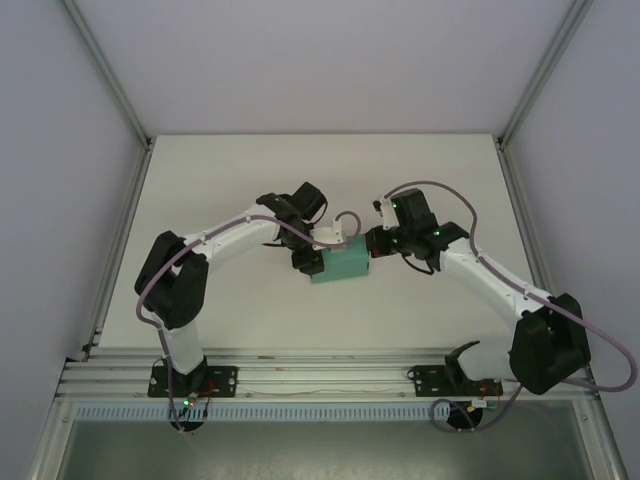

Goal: Assemble paper box

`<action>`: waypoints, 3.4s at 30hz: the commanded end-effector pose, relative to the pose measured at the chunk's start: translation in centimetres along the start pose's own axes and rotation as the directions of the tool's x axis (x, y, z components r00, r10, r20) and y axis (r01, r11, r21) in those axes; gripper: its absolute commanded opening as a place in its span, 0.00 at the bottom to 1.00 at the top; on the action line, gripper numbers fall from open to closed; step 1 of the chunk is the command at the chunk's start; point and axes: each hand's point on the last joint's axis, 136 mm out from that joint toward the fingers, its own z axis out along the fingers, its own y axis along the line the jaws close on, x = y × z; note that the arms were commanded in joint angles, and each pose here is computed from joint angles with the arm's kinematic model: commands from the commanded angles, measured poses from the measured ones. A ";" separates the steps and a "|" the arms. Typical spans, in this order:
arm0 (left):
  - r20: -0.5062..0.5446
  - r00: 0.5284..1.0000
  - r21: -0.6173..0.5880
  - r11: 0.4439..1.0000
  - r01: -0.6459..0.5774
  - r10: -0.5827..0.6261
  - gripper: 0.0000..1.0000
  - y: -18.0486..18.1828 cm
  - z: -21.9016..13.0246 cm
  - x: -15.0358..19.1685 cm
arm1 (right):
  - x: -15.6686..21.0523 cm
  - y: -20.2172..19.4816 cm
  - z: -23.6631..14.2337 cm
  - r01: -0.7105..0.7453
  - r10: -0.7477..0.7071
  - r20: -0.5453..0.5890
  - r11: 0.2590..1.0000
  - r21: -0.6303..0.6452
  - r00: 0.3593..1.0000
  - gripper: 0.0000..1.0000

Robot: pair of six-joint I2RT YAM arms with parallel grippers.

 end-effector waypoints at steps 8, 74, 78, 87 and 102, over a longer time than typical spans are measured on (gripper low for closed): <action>0.016 1.000 -0.057 0.998 0.024 -0.023 0.44 1.6 0.4 -1.1 | 1.2 -2.5 1.3 -0.009 -0.005 0.170 0.997 0.079 0.985 0.00; 0.375 0.609 -0.242 0.561 0.792 -0.698 0.14 3.2 -7.3 3.2 | 3.6 -1.2 4.1 0.154 -0.192 0.083 0.928 0.339 0.978 0.00; 0.421 0.469 -0.197 0.427 0.883 -0.776 0.08 3.8 -7.4 3.1 | 3.4 -1.0 3.9 0.105 -0.147 0.089 0.924 0.368 0.985 0.00; 0.487 0.361 -0.189 0.307 0.933 -0.796 0.00 3.3 -4.7 3.3 | 3.2 -0.3 2.9 -0.019 -0.054 0.191 0.932 0.362 0.980 0.00; 0.461 0.307 -0.140 0.274 0.952 -0.833 0.00 1.3 -1.0 5.8 | 4.0 -0.3 3.3 -0.049 -0.036 0.236 0.937 0.347 0.971 0.00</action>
